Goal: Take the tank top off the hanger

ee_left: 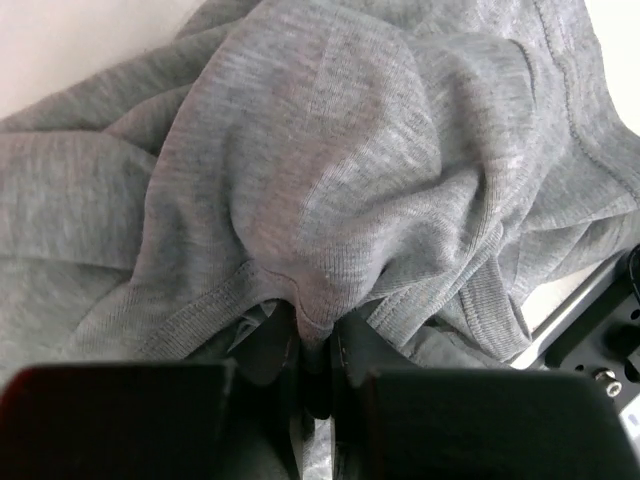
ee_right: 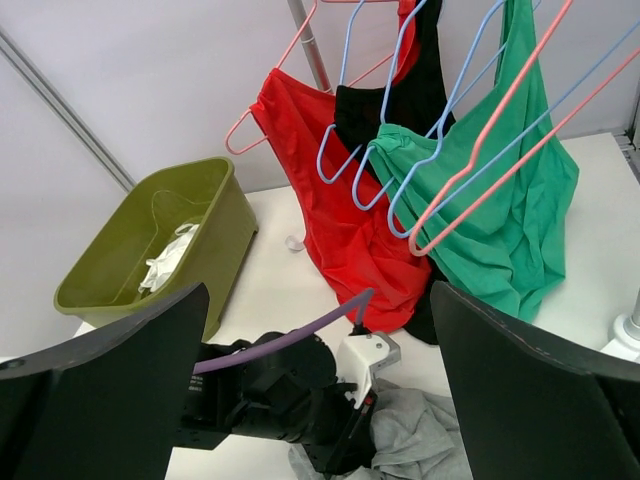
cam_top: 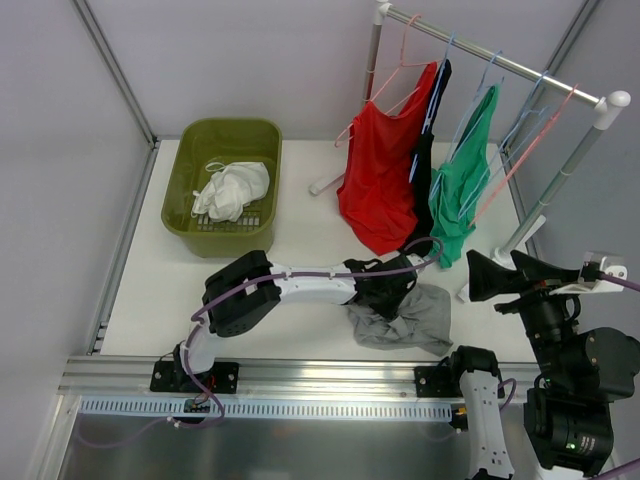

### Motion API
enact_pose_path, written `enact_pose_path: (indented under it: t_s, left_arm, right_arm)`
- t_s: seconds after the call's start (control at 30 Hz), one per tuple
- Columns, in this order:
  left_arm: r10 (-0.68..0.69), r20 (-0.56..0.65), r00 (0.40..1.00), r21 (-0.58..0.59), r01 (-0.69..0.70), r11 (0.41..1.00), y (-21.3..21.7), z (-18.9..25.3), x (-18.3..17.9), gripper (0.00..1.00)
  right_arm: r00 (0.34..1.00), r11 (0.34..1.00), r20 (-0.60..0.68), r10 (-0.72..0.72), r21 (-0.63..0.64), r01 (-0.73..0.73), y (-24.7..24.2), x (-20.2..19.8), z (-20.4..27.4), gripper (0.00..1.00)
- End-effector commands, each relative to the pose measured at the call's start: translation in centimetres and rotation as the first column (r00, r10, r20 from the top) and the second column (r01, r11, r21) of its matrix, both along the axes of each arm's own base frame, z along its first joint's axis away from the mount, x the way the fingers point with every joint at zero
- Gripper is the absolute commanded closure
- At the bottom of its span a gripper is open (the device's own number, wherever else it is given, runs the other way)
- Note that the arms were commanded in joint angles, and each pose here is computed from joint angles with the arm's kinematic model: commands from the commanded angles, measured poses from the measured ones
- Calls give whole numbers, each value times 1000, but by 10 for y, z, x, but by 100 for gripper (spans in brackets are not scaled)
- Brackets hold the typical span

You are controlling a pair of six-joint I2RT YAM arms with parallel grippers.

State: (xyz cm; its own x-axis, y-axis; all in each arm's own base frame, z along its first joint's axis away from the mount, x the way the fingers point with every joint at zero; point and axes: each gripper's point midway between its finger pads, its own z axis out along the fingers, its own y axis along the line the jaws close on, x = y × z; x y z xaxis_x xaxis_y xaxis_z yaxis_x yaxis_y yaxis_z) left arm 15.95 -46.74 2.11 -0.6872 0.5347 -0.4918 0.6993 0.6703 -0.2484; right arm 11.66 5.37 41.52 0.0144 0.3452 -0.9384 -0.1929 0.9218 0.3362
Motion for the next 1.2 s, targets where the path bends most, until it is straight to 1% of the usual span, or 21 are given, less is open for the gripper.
enact_pose_path:
  t_s: [0.0, 0.07, 0.1, 0.17, 0.2, 0.27, 0.3, 0.4, 0.57, 0.63, 0.7, 0.73, 0.8, 0.83, 0.9, 0.93, 1.0, 1.03, 1.1, 1.13, 1.17]
  left_arm:
    - [60, 2, 998, 260, -58, 964, 70, -48, -18, 100]
    - [79, 63, 995, 286, -94, 953, 90, -39, -11, 100]
    - [86, 97, 992, 253, -108, 961, 92, -17, -7, 100]
    - [109, 168, 980, 262, -151, 953, 112, 0, 2, 100]
    - [126, 207, 970, 205, -169, 964, 114, 28, 7, 100]
    - [167, 280, 945, 173, -221, 960, 129, 55, 18, 100]
    - [196, 312, 930, 118, -243, 963, 135, 83, 22, 100]
    - [279, 375, 884, 3, -303, 953, 155, 136, 40, 100]
    - [405, 389, 827, -162, -372, 914, 183, 210, 75, 100]
    - [456, 413, 788, -210, -405, 890, 203, 239, 93, 100]
    - [491, 447, 748, -276, -407, 871, 212, 282, 107, 100]
    - [538, 459, 707, -345, -417, 841, 220, 319, 118, 100]
    - [549, 491, 677, -361, -415, 835, 230, 349, 128, 100]
    - [595, 500, 629, -442, -405, 800, 240, 394, 134, 100]
    - [589, 539, 602, -444, -390, 806, 245, 421, 142, 100]
    - [627, 550, 551, -523, -358, 774, 254, 466, 140, 100]
    - [635, 589, 499, -519, -369, 771, 263, 487, 154, 100]
    - [671, 594, 444, -575, -348, 740, 275, 519, 151, 100]
    - [689, 628, 363, -571, -387, 724, 290, 531, 171, 100]
    - [712, 630, 310, -602, -386, 700, 303, 550, 173, 100]
    - [721, 638, 272, -600, -411, 686, 312, 552, 182, 100]
  right_arm:
    - [999, 999, 35, -20, -43, 22, -5, -5, 4, 1]
    - [998, 997, 39, -50, -50, 52, -11, -7, 3, 0]
    - [998, 997, 41, -55, -59, 58, -12, -8, 3, 0]
    - [997, 995, 35, -74, -65, 77, -16, -10, 1, 1]
    - [997, 995, 35, -75, -70, 77, -17, -11, 1, 0]
    - [996, 994, 35, -87, -68, 89, -19, -13, 0, 0]
    - [995, 993, 35, -93, -68, 95, -20, -14, -1, 0]
    - [994, 992, 38, -99, -69, 102, -21, -15, -1, 0]
    - [995, 993, 38, -90, -70, 93, -19, -15, 2, 1]
    - [995, 993, 38, -92, -69, 94, -19, -15, 5, 0]
    - [995, 993, 44, -93, -69, 96, -20, -16, 7, 0]
    - [995, 993, 44, -93, -68, 96, -20, -16, 8, 0]
    - [995, 993, 42, -95, -67, 97, -20, -15, 8, 1]
    - [994, 992, 41, -104, -67, 106, -22, -15, 9, 1]
    - [993, 990, 44, -107, -92, 111, -24, -14, 10, 0]
    - [993, 989, 42, -110, -93, 114, -25, -13, 11, 0]
    - [993, 989, 42, -107, -95, 111, -24, -12, 12, 0]
    - [994, 989, 38, -107, -96, 110, -25, -11, 11, 1]
    - [994, 989, 35, -103, -105, 106, -25, -9, 12, 1]
    - [993, 987, 36, -110, -115, 113, -27, -9, 12, 0]
    - [993, 986, 34, -112, -117, 115, -27, -8, 12, 1]
